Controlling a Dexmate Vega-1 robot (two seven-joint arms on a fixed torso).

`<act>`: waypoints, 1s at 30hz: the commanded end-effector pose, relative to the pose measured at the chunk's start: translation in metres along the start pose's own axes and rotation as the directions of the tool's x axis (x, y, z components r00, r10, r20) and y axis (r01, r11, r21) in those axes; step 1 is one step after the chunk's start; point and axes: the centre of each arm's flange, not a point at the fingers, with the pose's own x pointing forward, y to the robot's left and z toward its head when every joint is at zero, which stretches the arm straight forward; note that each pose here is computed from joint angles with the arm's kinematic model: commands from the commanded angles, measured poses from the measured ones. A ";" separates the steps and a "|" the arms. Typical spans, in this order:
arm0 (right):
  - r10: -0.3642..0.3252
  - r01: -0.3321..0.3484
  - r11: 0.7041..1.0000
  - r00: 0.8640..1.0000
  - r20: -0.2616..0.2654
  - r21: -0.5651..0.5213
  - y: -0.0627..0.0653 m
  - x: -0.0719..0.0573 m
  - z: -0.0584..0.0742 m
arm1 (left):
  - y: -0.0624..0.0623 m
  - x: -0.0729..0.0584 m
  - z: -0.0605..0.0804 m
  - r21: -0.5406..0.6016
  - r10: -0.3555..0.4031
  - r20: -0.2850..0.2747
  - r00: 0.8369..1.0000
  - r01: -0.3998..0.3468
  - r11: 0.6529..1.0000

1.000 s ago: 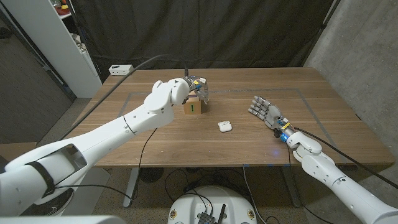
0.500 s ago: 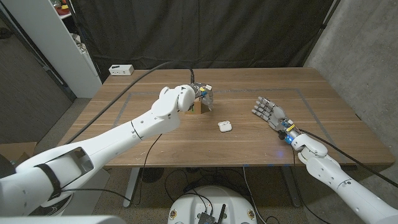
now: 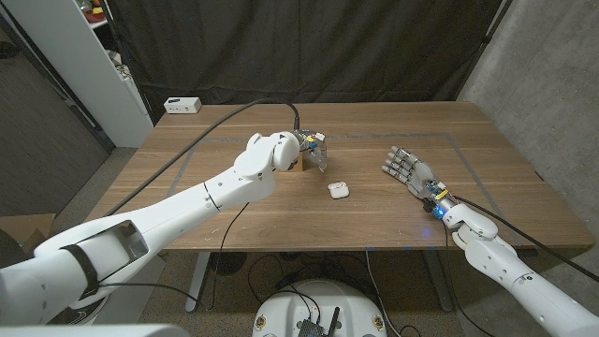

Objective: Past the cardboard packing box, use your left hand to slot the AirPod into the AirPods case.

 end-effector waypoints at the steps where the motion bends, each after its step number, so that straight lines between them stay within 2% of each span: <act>1: -0.016 0.016 1.000 1.000 -0.002 0.001 -0.007 -0.004 -0.002 | -0.004 0.011 0.008 0.015 -0.032 0.035 0.999 0.032 0.999; 16: -0.027 0.027 1.000 1.000 -0.001 0.007 -0.008 -0.007 -0.007 | -0.011 0.017 0.013 0.044 -0.059 0.064 0.996 0.057 0.997; 30: -0.046 0.046 0.999 0.999 0.006 0.015 -0.015 -0.017 -0.012 | -0.018 0.020 0.024 0.055 -0.086 0.100 0.991 0.081 0.995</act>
